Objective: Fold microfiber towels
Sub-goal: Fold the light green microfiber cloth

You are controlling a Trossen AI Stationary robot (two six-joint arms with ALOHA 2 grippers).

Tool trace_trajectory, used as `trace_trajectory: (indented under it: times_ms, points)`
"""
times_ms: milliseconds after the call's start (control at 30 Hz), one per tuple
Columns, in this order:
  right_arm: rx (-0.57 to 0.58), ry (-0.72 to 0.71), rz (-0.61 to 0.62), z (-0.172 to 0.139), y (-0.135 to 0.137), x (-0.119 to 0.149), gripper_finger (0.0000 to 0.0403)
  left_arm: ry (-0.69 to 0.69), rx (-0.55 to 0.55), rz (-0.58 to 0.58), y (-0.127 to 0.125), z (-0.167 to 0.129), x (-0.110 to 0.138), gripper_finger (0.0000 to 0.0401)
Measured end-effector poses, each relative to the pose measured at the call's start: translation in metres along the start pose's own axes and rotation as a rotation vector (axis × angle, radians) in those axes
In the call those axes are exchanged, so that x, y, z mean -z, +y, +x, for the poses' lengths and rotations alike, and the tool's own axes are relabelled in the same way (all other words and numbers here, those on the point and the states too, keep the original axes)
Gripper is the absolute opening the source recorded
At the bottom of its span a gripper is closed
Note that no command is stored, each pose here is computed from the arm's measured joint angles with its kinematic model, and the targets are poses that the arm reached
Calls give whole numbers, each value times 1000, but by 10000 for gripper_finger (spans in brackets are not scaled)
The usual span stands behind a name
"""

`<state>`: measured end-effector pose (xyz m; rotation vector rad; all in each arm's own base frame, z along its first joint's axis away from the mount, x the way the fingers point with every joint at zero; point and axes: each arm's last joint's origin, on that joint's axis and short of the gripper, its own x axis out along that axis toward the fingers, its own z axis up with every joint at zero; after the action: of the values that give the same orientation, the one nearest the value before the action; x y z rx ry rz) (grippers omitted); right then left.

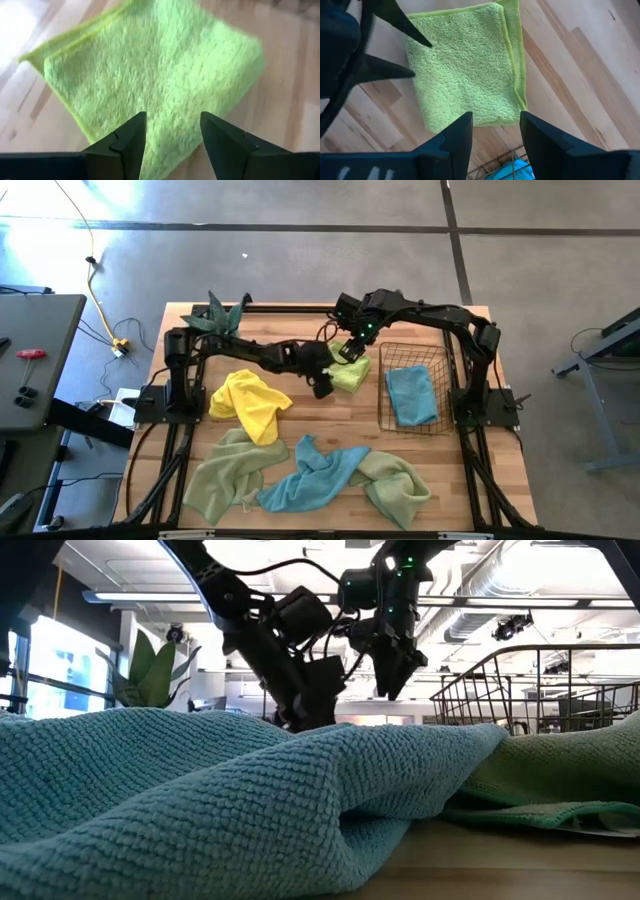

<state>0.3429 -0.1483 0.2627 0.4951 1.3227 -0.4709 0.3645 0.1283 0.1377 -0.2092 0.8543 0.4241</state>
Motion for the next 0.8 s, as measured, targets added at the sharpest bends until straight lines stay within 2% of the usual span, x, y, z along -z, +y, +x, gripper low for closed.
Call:
trace_trajectory:
  times_ms: [433,633,800]
  points:
    - [-1,-2,6,0,1,0,158,313,-123,31,21,-5,39,172]
    - [-2,-5,6,0,1,0,158,342,-159,53,28,-33,36,172]
    - [-10,-19,4,0,2,-2,158,242,-142,29,30,-77,16,172]
